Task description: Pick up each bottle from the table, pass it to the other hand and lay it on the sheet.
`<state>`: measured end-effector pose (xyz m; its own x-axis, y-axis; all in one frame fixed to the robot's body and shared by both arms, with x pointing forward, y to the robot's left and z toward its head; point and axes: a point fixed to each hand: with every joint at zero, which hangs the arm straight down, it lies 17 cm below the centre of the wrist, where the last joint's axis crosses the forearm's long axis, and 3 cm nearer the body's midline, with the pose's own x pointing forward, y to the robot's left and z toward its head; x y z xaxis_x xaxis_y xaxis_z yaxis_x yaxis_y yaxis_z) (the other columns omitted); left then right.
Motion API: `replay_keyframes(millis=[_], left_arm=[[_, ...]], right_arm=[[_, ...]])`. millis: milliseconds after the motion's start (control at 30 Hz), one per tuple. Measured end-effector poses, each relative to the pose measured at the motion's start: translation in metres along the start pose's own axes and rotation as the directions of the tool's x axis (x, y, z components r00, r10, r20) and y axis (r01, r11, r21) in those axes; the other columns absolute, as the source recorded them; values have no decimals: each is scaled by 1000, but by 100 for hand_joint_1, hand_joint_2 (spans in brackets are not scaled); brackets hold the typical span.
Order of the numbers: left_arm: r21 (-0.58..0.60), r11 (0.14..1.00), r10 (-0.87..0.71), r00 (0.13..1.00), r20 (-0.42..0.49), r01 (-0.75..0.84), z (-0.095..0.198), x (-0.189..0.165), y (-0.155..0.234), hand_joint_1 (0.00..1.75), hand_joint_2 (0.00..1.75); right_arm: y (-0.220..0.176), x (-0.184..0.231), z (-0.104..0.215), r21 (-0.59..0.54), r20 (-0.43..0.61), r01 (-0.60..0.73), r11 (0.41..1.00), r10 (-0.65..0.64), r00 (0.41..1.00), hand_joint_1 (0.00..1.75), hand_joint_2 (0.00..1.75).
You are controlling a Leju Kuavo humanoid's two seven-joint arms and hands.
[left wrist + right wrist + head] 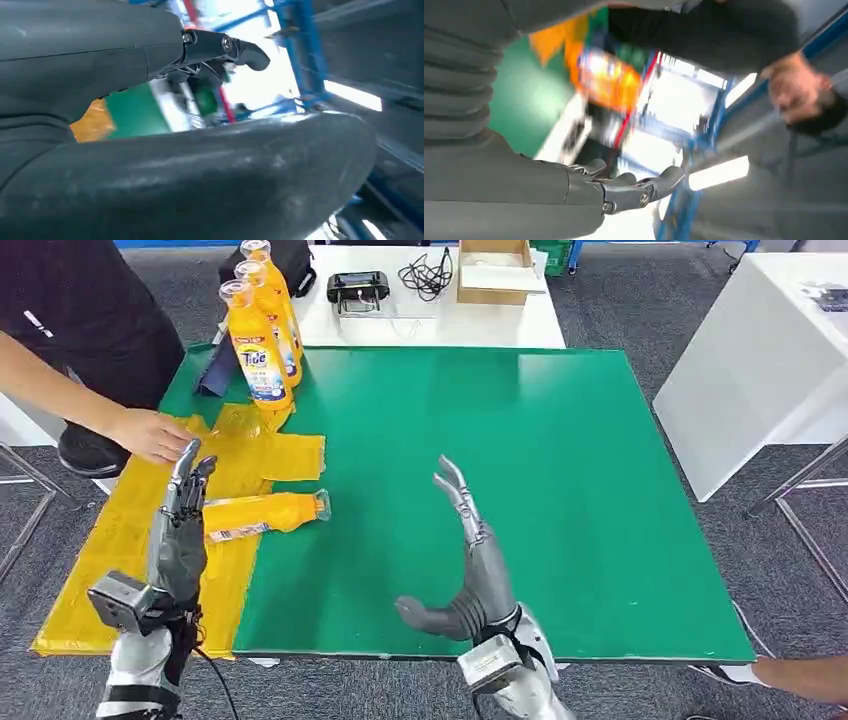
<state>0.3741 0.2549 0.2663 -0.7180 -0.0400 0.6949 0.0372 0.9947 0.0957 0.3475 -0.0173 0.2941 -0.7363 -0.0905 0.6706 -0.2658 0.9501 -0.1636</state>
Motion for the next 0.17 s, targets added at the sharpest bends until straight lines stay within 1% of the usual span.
replay_keyframes(millis=[67, 100, 167], left_arm=[[-32, 999, 39, 999, 2, -39, 4, 6, -21, 0, 0], [-32, 998, 44, 999, -6, -45, 8, 8, -33, 0, 0], [-7, 997, 81, 997, 16, -80, 9, 25, -53, 0, 0]], right_arm=[[-5, -1, 0, -17, -3, -72, 997, 72, 997, 0, 0], [-11, 1, 2, -40, -2, -85, 996, 85, 996, 0, 0], [-28, 13, 6, -109, 24, -114, 987, 117, 993, 0, 0]])
